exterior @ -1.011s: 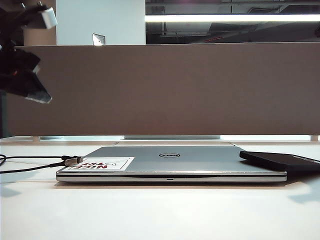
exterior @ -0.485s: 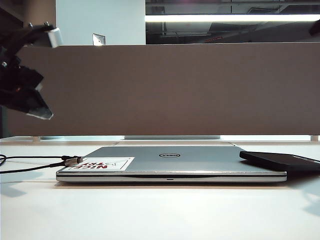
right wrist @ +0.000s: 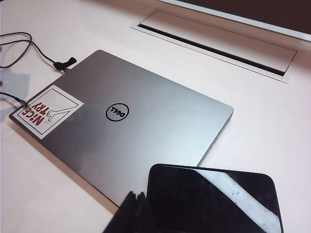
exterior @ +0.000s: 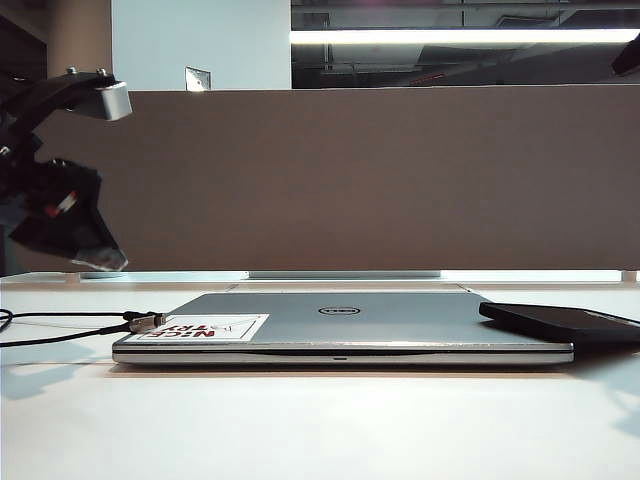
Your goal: Pick up the charging cable and the phone, plug the charging cable into the charging port on the phone, and finally place them back on the table.
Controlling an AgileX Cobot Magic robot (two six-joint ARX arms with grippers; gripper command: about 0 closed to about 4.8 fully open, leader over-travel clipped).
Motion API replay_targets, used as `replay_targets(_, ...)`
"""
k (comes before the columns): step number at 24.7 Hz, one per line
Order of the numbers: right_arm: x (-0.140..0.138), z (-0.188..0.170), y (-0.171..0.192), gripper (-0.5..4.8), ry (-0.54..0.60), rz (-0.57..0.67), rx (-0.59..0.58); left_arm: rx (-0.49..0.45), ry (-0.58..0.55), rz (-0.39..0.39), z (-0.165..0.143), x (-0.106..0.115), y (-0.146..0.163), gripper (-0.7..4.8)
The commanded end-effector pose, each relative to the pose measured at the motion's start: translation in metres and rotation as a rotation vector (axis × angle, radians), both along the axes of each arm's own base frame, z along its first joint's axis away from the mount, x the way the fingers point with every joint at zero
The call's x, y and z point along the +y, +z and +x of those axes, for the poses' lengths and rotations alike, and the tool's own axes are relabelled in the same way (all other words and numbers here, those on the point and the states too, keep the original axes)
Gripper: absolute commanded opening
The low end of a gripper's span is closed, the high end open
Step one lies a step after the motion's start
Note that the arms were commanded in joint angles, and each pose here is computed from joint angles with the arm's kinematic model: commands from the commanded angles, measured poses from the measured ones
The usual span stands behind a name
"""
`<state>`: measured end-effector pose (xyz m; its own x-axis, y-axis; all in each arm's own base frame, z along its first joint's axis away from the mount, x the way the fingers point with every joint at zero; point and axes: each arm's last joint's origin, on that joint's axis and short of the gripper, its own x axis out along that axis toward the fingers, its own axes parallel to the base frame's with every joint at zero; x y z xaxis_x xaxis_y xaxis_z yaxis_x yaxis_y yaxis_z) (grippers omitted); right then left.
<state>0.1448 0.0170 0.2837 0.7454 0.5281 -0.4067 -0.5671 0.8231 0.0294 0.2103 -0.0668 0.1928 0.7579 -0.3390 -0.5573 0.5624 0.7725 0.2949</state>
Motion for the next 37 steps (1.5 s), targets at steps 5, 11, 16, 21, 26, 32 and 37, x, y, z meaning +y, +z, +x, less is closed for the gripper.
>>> replay_targets(5, 0.0, 0.0, 0.002, -0.02, 0.006, 0.008, -0.011, -0.039, -0.11, 0.145, 0.003, -0.001, -0.006, 3.81)
replay_targets(11, 0.0, 0.0, 0.002, -0.02, 0.006, 0.008, -0.012, -0.031, -0.172, 0.229, 0.006, -0.002, -0.014, 3.8)
replay_targets(16, 0.0, 0.0, 0.002, -0.02, 0.006, 0.008, -0.013, -0.041, -0.198, 0.262, 0.006, -0.002, -0.014, 3.8)
replay_targets(21, 0.0, 0.0, 0.003, -0.02, 0.006, 0.008, -0.018, -0.023, -0.21, 0.276, 0.004, -0.001, -0.016, 3.8)
replay_targets(26, 0.0, 0.0, 0.003, -0.02, 0.006, 0.008, -0.02, -0.035, -0.247, 0.31, 0.004, -0.003, -0.017, 3.8)
replay_targets(32, 0.0, 0.0, 0.004, -0.02, 0.006, 0.008, -0.029, 0.001, -0.293, 0.328, 0.006, -0.011, -0.028, 3.8)
replay_targets(37, 0.0, 0.0, 0.004, -0.02, 0.006, 0.009, -0.028, -0.05, -0.312, 0.338, 0.011, -0.016, -0.03, 3.76)
